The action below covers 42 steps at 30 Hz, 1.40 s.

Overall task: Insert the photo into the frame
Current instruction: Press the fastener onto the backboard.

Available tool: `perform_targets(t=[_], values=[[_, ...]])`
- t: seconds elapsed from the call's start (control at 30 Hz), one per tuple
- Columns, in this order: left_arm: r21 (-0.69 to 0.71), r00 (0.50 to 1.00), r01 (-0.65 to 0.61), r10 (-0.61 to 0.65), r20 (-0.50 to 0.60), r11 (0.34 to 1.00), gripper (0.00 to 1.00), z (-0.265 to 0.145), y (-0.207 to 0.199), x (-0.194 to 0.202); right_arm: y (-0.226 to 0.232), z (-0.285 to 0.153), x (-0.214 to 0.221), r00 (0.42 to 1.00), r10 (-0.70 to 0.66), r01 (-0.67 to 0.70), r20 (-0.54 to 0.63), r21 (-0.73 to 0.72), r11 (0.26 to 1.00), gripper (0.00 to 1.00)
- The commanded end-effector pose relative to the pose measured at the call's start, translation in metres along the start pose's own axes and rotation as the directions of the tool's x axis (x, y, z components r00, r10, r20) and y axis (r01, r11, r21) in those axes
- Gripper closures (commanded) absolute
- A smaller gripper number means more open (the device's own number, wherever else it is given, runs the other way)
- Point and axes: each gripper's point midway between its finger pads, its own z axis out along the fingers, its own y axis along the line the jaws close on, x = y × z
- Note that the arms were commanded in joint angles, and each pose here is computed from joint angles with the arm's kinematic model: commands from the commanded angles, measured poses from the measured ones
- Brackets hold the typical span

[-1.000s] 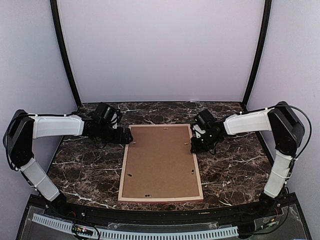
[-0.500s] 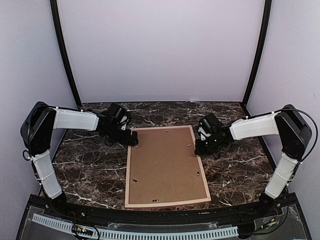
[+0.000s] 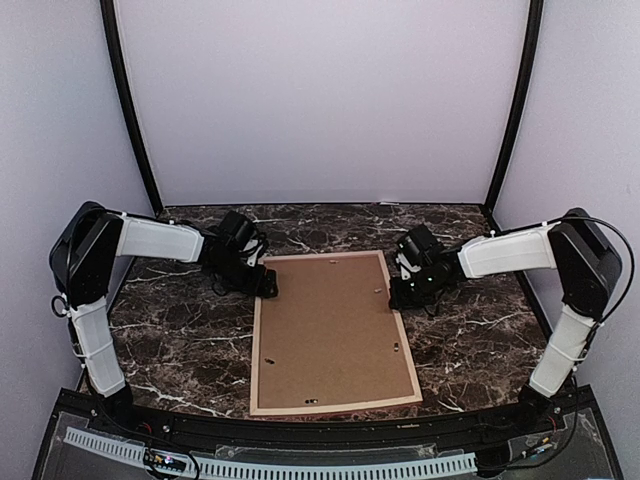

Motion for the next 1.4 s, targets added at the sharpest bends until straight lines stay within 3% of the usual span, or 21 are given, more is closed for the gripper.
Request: perform_targets(t=[0.0,0.3,0.63,0.93,1.37], values=[[0.001,1.0,-0.007,0.007,-0.011,1.0,0.16,0.003,-0.002,-0.005,-0.006,0.01,0.008,0.998,-0.014,0.015,-0.054,0.011,1.0,0.88],[-0.008,0.999,0.03,-0.03,-0.01,1.0,0.37,0.008,-0.001,-0.009,-0.008,0.009,0.004,0.999,-0.007,0.007,-0.049,0.005,1.0,0.88],[0.036,0.989,0.116,-0.112,-0.096,0.993,0.57,0.01,-0.007,0.018,-0.007,0.011,0.004,0.999,0.004,-0.005,-0.054,-0.005,1.0,0.88],[0.065,0.985,0.135,-0.126,-0.119,0.989,0.65,0.001,-0.012,0.027,-0.009,0.01,0.003,0.999,0.011,-0.011,-0.052,-0.002,1.0,0.88],[0.12,0.979,0.099,-0.075,-0.192,0.988,0.64,-0.014,-0.021,0.044,-0.011,0.011,0.005,0.998,0.019,-0.019,-0.053,-0.004,1.0,0.88]])
